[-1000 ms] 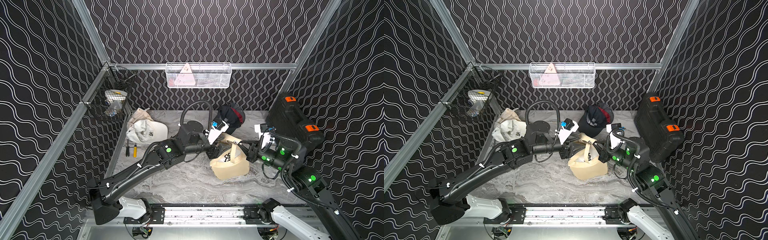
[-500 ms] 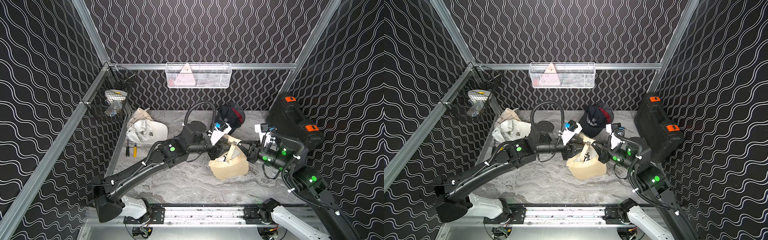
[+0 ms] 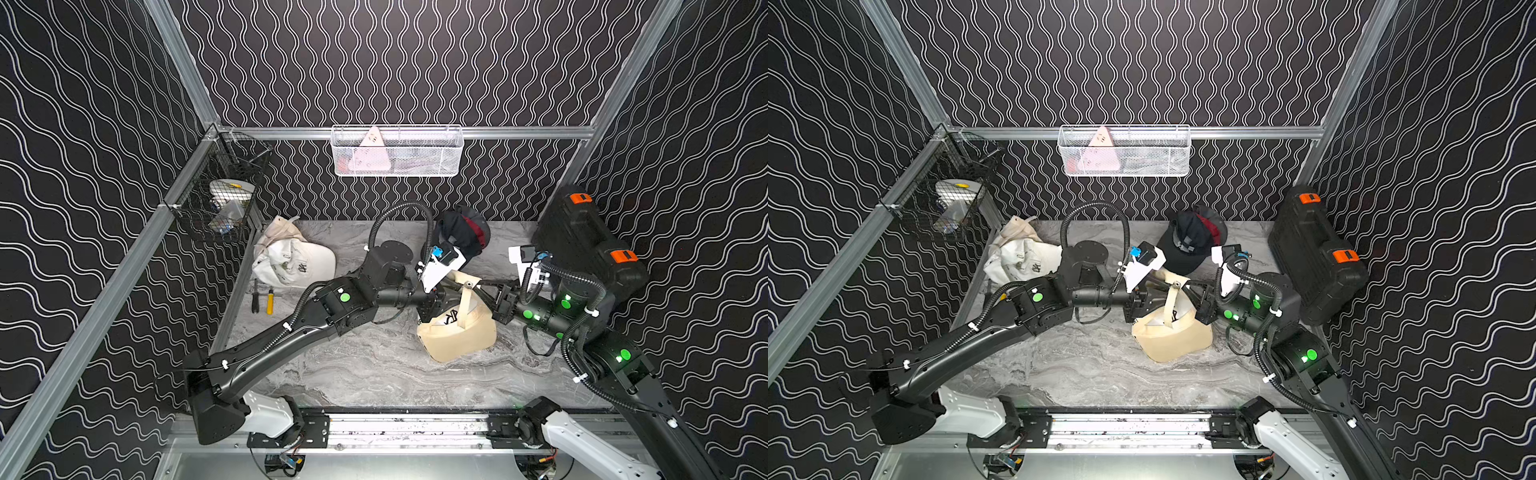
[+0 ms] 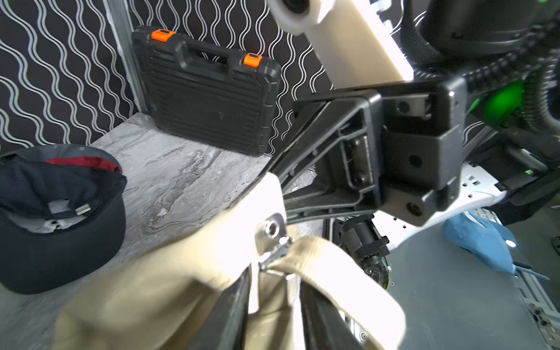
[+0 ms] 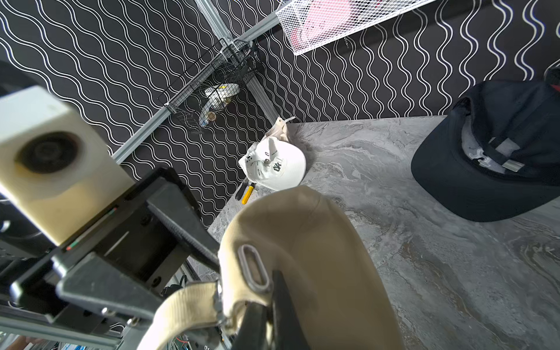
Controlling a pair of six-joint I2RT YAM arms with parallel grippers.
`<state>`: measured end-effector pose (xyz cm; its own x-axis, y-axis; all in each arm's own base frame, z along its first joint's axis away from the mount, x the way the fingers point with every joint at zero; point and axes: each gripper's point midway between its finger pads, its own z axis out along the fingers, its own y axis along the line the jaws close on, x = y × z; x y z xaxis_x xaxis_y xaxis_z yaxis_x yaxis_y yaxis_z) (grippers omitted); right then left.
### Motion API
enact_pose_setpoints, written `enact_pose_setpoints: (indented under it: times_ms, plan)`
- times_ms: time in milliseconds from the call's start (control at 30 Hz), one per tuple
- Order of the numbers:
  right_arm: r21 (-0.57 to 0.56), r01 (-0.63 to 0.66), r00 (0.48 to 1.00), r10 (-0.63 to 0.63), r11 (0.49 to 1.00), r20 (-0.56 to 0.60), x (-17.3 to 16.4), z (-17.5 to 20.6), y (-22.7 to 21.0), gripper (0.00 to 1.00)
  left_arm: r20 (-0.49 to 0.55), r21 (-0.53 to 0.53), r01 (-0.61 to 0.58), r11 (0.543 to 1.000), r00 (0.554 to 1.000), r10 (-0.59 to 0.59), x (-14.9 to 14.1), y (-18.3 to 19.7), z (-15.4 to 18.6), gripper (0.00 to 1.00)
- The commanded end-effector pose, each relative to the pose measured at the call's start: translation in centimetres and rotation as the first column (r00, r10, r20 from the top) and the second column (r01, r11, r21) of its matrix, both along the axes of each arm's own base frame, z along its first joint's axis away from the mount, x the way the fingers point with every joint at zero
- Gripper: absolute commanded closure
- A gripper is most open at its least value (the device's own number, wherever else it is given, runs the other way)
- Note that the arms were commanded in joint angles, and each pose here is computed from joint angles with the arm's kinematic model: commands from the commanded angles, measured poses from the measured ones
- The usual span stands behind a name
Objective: Open the adjustable buckle of the baseball cap
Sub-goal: Pull the adjustable strap on the baseball cap.
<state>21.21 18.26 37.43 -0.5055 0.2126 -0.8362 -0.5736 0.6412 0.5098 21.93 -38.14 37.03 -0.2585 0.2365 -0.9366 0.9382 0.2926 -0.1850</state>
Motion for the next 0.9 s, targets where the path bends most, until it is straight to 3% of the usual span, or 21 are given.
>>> enact_pose_setpoints:
  times_ms: [0, 167, 500, 767, 867]
  plan:
    - [0.04, 0.0, 0.999, -0.001, 0.999, 0.042, 0.1, 1.5, 0.1, 1.0, -0.013, -0.004, 0.023, 1.0, 1.0, -0.023, -0.3, -0.3, 0.1, 0.67]
    - [0.049, -0.007, 0.999, 0.005, 0.999, 0.043, -0.1, 1.7, 0.1, 1.0, -0.02, 0.004, 0.018, 1.0, 1.0, -0.018, 0.0, -0.4, -0.3, 0.74]
    - [0.017, 0.026, 0.999, -0.027, 1.0, 0.029, 0.2, 0.7, -0.3, 1.0, -0.035, 0.005, 0.052, 0.999, 0.998, -0.052, -0.7, -0.5, 0.0, 1.0]
    - [-0.04, 0.04, 0.998, -0.038, 0.998, 0.049, 0.1, -0.7, -0.9, 1.0, -0.046, 0.004, 0.07, 0.998, 0.996, -0.07, -1.3, -0.2, 0.9, 1.0]
    - [-0.074, 0.02, 0.996, -0.014, 0.997, 0.086, -0.5, -0.9, -1.0, 0.89, -0.051, 0.014, 0.061, 0.998, 0.997, -0.06, -1.3, 0.0, 1.1, 1.0]
